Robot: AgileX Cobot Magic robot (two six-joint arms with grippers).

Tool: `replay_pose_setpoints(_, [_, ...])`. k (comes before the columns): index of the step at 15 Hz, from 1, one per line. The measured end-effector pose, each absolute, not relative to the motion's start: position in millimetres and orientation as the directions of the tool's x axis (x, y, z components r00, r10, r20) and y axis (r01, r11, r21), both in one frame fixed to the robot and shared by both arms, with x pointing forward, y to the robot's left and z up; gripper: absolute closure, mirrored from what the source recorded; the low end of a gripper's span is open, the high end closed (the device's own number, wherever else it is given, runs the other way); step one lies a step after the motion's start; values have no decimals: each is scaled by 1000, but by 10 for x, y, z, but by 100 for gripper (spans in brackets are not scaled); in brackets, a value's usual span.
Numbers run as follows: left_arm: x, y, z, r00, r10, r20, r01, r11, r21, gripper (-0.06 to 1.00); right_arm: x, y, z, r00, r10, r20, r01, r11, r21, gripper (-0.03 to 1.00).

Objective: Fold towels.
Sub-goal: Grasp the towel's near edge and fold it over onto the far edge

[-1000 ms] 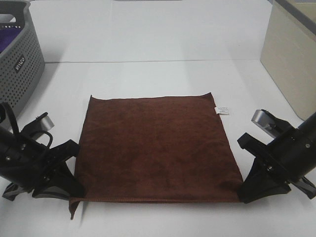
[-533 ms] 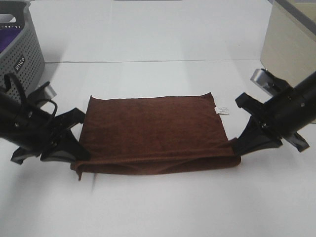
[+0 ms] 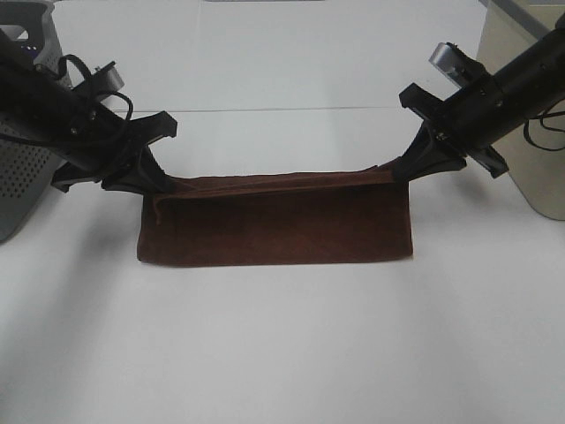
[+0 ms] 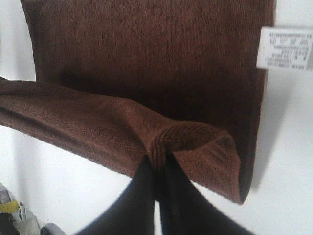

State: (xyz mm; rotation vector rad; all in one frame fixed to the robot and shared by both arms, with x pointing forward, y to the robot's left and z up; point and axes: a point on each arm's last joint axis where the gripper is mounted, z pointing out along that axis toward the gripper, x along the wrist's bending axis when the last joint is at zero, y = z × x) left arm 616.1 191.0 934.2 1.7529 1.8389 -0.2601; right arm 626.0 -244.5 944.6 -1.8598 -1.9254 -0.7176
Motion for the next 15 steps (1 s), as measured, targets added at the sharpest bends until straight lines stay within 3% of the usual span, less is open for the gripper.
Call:
replay_pose_setpoints(7, [6589, 1912, 9166, 22, 875, -484, 917, 176, 359, 94, 6743, -2433, 9199, -76, 805, 588, 990, -11, 143, 97])
replay_pose_setpoints(15, [6682, 1902, 8842, 0, 895, -445, 912, 183, 368, 94, 6839, -2411, 8803, -11, 809, 588, 991, -70, 114, 97])
